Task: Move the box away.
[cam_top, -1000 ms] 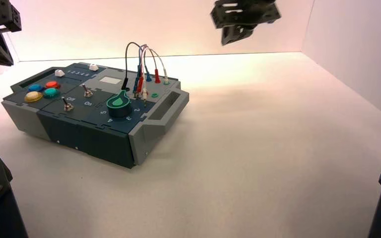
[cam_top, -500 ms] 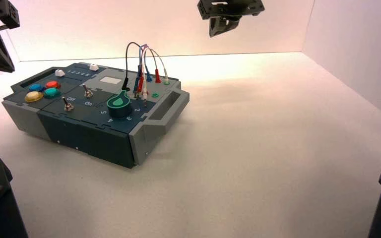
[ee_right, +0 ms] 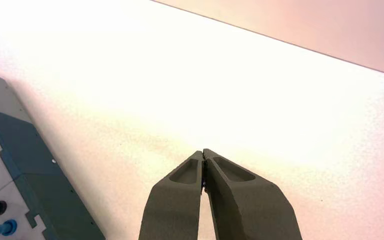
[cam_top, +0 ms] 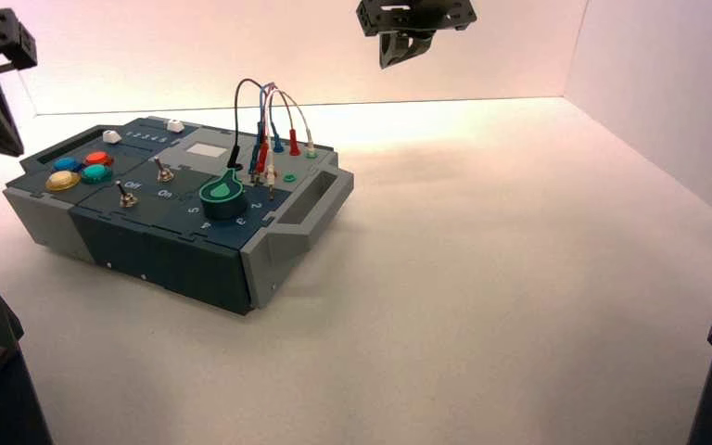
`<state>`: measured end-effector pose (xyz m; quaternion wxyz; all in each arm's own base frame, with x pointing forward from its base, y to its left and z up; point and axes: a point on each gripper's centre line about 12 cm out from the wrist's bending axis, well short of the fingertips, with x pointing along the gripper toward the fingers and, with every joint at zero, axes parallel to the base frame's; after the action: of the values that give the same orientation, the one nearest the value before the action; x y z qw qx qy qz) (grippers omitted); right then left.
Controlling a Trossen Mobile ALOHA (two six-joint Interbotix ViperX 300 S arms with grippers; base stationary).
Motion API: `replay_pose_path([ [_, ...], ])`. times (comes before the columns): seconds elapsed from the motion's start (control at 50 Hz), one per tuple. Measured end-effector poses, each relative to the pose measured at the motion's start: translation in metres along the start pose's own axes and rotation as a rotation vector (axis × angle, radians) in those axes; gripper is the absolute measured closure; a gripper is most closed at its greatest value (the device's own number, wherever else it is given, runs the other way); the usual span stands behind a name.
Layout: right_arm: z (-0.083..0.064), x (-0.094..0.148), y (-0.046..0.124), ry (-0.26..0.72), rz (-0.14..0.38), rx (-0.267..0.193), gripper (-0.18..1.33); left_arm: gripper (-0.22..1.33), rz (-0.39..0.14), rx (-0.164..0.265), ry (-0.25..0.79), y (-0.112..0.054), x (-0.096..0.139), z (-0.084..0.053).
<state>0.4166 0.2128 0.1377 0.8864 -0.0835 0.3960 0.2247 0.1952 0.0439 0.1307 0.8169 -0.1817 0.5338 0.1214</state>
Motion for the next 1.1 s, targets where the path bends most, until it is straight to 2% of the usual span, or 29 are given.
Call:
replay_pose_path([
  [0.22, 0.001, 0.001, 0.001, 0.018, 0.006, -0.003, 1.28, 1.27, 0.013, -0.011, -0.028, 0.001, 0.014, 0.016],
  [0.38, 0.003, 0.002, 0.001, 0.018, 0.007, -0.003, 1.28, 1.27, 0.025, -0.015, 0.009, 0.002, 0.029, 0.022],
  [0.5, 0.003, 0.001, 0.001, 0.022, 0.007, 0.001, 1.28, 1.27, 0.048, -0.029, 0.077, 0.007, 0.055, 0.019],
  [0.58, 0.003, 0.001, 0.002, 0.027, 0.009, 0.000, 1.28, 1.27, 0.050, -0.031, 0.081, 0.007, 0.061, 0.026],
  [0.68, 0.002, 0.001, 0.002, 0.032, 0.010, 0.000, 1.28, 1.27, 0.050, -0.030, 0.083, 0.006, 0.065, 0.032],
  [0.92, 0.001, 0.002, 0.002, 0.035, 0.010, 0.003, 1.28, 1.27, 0.049, -0.037, 0.085, 0.007, 0.066, 0.033],
  [1.1, 0.002, 0.002, 0.001, 0.033, 0.009, 0.002, 1.28, 1.27, 0.034, -0.030, 0.087, -0.002, 0.072, 0.042],
])
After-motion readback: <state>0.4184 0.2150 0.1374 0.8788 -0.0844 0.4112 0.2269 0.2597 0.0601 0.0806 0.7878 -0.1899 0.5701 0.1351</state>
